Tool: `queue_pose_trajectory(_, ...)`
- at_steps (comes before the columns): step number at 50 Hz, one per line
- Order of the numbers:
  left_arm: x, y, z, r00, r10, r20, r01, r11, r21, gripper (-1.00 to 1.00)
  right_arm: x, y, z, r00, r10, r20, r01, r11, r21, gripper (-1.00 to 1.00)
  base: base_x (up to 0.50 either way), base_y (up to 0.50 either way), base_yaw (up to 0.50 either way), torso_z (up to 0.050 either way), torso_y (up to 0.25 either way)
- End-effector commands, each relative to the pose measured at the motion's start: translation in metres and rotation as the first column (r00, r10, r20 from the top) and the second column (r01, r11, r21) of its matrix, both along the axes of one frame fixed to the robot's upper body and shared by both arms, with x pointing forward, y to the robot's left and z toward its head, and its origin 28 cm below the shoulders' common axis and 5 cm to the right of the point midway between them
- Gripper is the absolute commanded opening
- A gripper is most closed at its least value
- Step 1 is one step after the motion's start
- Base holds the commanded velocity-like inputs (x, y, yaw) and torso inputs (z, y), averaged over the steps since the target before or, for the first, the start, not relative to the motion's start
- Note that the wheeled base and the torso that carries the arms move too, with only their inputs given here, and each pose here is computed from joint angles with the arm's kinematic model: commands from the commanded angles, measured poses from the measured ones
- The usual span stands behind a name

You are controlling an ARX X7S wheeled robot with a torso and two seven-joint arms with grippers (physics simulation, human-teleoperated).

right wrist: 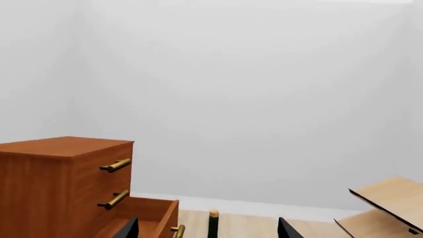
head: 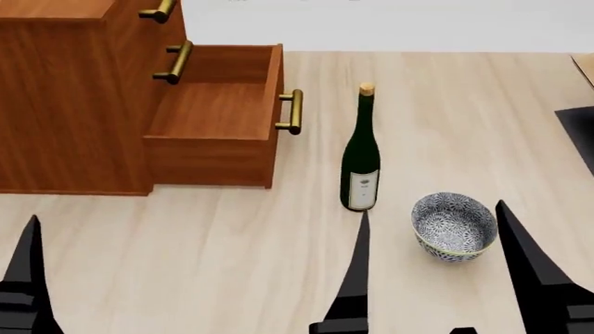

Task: Put the wine bottle in the bottom drawer of the cabinet.

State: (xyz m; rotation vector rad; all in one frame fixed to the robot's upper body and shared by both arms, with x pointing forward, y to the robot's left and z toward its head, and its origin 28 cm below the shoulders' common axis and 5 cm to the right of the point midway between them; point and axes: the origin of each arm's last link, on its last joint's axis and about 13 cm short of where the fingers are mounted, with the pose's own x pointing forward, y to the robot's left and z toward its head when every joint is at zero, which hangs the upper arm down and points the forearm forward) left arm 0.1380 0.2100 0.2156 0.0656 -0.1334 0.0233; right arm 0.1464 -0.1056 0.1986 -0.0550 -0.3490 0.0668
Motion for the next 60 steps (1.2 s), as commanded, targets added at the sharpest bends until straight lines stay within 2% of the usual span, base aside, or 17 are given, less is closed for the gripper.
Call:
queue_pose_trajectory(1, -0.0024, 0.0016, 0.0014, 1.0, 0.015, 0.023, -0.014, 0.999, -0.04, 1.0, 0.0009, 0.001, -0.0009, 1.0, 0.009, -0.004, -0.009, 1.0, -0.002, 1.0, 0.23, 0.0, 0.0, 0.0, 0.0)
queue_pose_trajectory(4, -0.0027, 0.0002, 0.0014, 0.999, 0.033, 0.033, -0.033, 0.999, 0.005, 1.0, -0.001, 0.0009, 0.0019, 1.0, 0.01, 0.008, -0.01, 1.0, -0.005, 1.0, 0.23, 0.0, 0.0, 0.0, 0.0)
queue_pose_trajectory(17, -0.0027, -0.001, 0.0016, 0.998, 0.01, 0.055, -0.008, 0.999, -0.038, 1.0, -0.0002, 0.0026, -0.0001, 1.0, 0.017, 0.005, -0.017, 1.0, 0.003, 1.0, 0.27, 0.0, 0.0, 0.0, 0.0)
queue_pose_trajectory(39, -0.0013, -0.0002, 0.0015, 0.998, 0.028, 0.054, -0.026, 0.999, -0.027, 1.0, -0.0009, 0.0037, -0.0022, 1.0, 0.014, 0.007, -0.014, 1.0, 0.009, 1.0, 0.28, 0.06, 0.0, 0.0, 0.0)
queue_pose_trajectory(60, -0.0028, -0.0029, 0.0009, 0.998, -0.001, 0.059, 0.004, 0.999, -0.039, 1.0, 0.0013, 0.003, -0.0055, 1.0, 0.015, -0.001, -0.015, 0.999, 0.028, 1.0, 0.28, 0.2, 0.0, 0.0, 0.001)
